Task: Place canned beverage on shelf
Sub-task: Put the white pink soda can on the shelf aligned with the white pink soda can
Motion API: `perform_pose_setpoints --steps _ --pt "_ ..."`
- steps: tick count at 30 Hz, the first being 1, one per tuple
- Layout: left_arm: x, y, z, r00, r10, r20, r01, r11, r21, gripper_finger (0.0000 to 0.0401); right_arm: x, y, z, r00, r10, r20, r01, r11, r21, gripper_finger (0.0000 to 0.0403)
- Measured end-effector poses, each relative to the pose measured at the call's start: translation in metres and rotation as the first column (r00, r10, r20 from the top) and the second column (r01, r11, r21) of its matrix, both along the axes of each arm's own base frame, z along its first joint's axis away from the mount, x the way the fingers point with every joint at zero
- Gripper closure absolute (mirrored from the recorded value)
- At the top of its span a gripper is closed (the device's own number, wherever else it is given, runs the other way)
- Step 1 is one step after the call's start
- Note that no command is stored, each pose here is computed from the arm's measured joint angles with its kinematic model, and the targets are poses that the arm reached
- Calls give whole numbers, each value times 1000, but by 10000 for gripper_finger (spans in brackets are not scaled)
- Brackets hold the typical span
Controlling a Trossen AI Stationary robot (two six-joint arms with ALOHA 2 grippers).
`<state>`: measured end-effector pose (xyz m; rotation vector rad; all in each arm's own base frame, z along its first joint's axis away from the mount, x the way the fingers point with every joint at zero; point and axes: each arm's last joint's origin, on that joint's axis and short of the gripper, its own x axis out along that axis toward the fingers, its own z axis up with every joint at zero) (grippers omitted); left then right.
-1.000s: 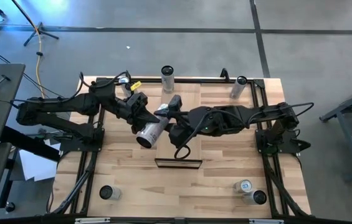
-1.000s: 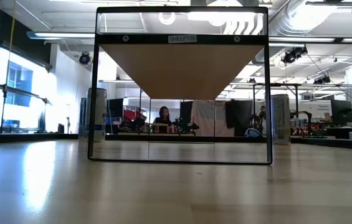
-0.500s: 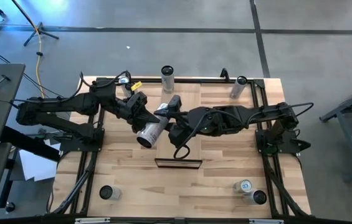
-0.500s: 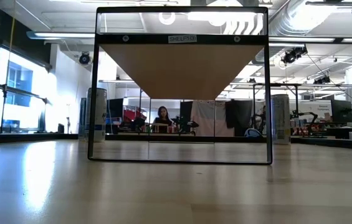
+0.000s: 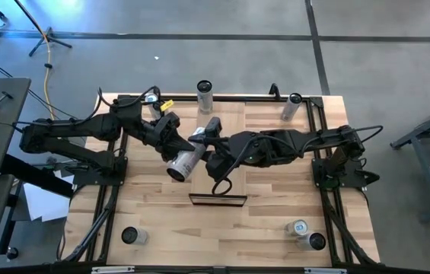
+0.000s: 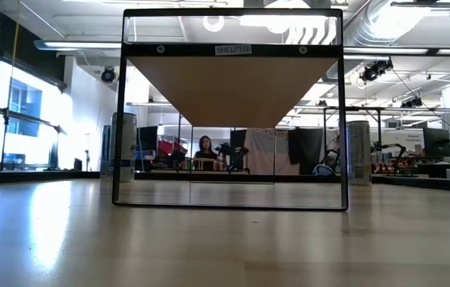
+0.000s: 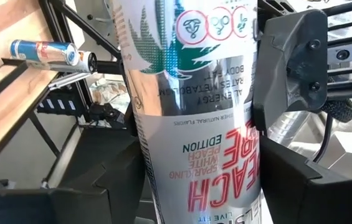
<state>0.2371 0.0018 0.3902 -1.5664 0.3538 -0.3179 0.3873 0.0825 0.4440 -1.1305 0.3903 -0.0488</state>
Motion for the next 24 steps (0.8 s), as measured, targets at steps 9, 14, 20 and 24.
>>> perform_pose_setpoints --steps 9,14,20,24 --pt "0 2 5 996 -2 87 -3 998 59 77 -1 0 2 1000 -3 16 2 1000 21 158" --pt "0 4 5 996 -1 93 -6 997 71 56 -1 0 1 1000 -4 7 4 1000 11 159" --pt "-12 15 11 991 10 131 -26 992 122 56 0 -7 0 999 -36 3 36 998 49 159" --pt "-28 21 15 989 47 142 -71 983 170 55 -1 -12 0 999 -54 -8 54 998 42 159"
